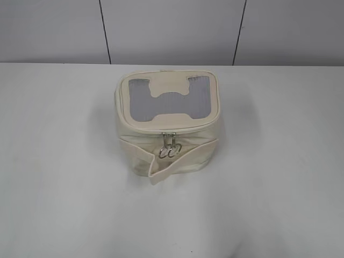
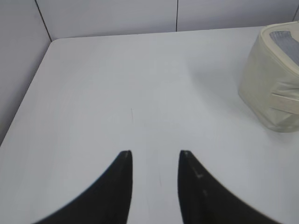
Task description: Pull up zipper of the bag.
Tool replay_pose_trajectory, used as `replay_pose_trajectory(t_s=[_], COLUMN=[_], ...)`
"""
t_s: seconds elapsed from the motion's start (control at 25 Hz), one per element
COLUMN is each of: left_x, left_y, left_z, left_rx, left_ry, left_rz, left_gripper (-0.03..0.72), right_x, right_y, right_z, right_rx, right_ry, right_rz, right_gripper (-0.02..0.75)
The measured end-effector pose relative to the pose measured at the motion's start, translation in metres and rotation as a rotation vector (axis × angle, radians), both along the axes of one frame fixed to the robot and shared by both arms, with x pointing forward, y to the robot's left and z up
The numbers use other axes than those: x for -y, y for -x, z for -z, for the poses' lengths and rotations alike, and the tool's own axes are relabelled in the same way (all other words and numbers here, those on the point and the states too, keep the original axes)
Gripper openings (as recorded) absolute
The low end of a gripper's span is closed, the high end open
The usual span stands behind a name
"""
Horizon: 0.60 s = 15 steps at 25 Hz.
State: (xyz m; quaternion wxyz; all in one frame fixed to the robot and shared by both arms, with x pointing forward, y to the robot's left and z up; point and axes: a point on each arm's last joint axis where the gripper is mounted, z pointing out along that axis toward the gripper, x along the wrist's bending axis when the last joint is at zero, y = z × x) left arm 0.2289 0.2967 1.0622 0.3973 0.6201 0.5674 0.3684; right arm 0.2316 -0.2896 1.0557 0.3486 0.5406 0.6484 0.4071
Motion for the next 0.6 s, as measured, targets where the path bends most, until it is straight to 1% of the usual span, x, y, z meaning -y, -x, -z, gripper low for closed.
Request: replay_pose_trajectory(t_s=[0.6], left_x=[0.0001], left_y=[0.0], left_z=[0.0], left_rx=[0.0], left_ry=[0.002], left_rz=[0.0], left_gripper=[0.241], right_x=[-0.0003], right_y=[0.0], right_z=[-0.0002], right_rx=[0.002], right_ry=[-0.006], right_rz=[-0.002], right_gripper=[0.423])
